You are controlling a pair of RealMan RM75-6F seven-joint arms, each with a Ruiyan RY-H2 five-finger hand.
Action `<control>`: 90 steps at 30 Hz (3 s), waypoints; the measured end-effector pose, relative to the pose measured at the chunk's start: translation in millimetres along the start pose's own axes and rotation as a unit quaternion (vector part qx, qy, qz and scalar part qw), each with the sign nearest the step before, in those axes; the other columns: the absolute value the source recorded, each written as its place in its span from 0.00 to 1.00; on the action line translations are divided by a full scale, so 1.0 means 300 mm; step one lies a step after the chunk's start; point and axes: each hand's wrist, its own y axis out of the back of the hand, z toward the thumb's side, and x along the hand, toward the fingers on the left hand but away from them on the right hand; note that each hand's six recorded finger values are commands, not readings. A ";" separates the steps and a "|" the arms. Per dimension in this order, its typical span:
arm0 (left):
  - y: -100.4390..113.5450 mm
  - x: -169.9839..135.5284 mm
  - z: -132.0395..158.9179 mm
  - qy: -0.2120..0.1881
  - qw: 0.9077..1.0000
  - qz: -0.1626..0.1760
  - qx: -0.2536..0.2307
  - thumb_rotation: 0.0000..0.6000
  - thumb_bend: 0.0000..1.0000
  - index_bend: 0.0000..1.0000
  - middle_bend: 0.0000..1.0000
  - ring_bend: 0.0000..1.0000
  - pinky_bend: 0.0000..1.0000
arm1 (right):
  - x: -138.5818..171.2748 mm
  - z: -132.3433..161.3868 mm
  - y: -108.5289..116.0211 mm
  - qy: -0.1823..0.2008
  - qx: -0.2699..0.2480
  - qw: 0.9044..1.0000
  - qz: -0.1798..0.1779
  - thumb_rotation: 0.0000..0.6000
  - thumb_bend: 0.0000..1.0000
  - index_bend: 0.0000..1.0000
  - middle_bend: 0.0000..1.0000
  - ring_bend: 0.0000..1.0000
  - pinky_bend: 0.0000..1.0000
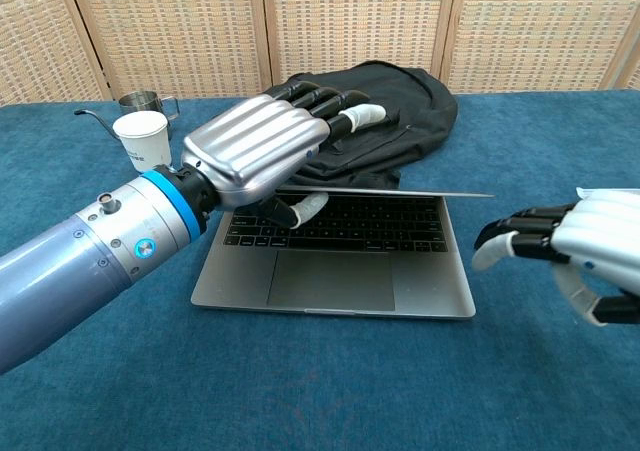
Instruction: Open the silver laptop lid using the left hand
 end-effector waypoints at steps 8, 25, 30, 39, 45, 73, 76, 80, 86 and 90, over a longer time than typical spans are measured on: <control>0.003 0.002 -0.006 0.001 1.000 0.002 -0.007 1.00 0.49 0.00 0.00 0.00 0.00 | -0.064 0.058 -0.054 0.006 0.029 0.999 0.029 1.00 1.00 0.23 0.21 0.22 0.42; 0.008 0.006 -0.030 0.006 1.000 0.005 -0.007 1.00 0.49 0.00 0.00 0.00 0.00 | -0.159 0.155 -0.077 -0.006 0.001 0.997 0.083 1.00 1.00 0.21 0.19 0.22 0.42; 0.007 0.004 -0.041 0.008 1.000 0.005 -0.006 1.00 0.49 0.00 0.00 0.00 0.00 | -0.159 0.145 -0.091 -0.009 0.002 0.995 0.098 1.00 1.00 0.21 0.19 0.22 0.42; 0.005 -0.007 -0.111 0.025 1.000 0.004 0.002 1.00 0.49 0.00 0.00 0.00 0.00 | -0.154 0.136 -0.090 -0.009 0.005 0.995 0.102 1.00 1.00 0.21 0.19 0.22 0.42; 0.031 -0.002 -0.237 0.061 0.998 0.008 0.011 1.00 0.49 0.00 0.00 0.00 0.00 | -0.152 0.135 -0.103 -0.007 0.009 0.994 0.107 1.00 1.00 0.21 0.19 0.22 0.42; 0.145 0.214 -0.367 0.105 0.993 0.020 0.041 1.00 0.49 0.00 0.00 0.00 0.00 | -0.164 0.139 -0.119 0.006 0.013 0.993 0.116 1.00 1.00 0.21 0.19 0.22 0.42; 0.154 0.239 -0.387 0.114 0.992 0.019 0.044 1.00 0.49 0.00 0.00 0.00 0.00 | -0.164 0.137 -0.121 0.008 0.013 0.993 0.117 1.00 1.00 0.21 0.19 0.22 0.42; 0.158 0.260 -0.426 0.130 0.990 0.017 0.049 1.00 0.49 0.00 0.00 0.00 0.00 | -0.165 0.136 -0.124 0.011 0.011 0.993 0.118 1.00 1.00 0.21 0.19 0.22 0.42; 0.157 0.287 -0.482 0.154 0.987 0.010 0.052 1.00 0.49 0.00 0.00 0.00 0.00 | -0.167 0.136 -0.126 0.017 0.014 0.993 0.118 1.00 1.00 0.21 0.19 0.22 0.42; 0.169 0.312 -0.494 0.161 0.986 0.012 0.051 1.00 0.49 0.00 0.00 0.00 0.00 | -0.168 0.136 -0.125 0.017 0.014 0.993 0.118 1.00 1.00 0.21 0.19 0.22 0.42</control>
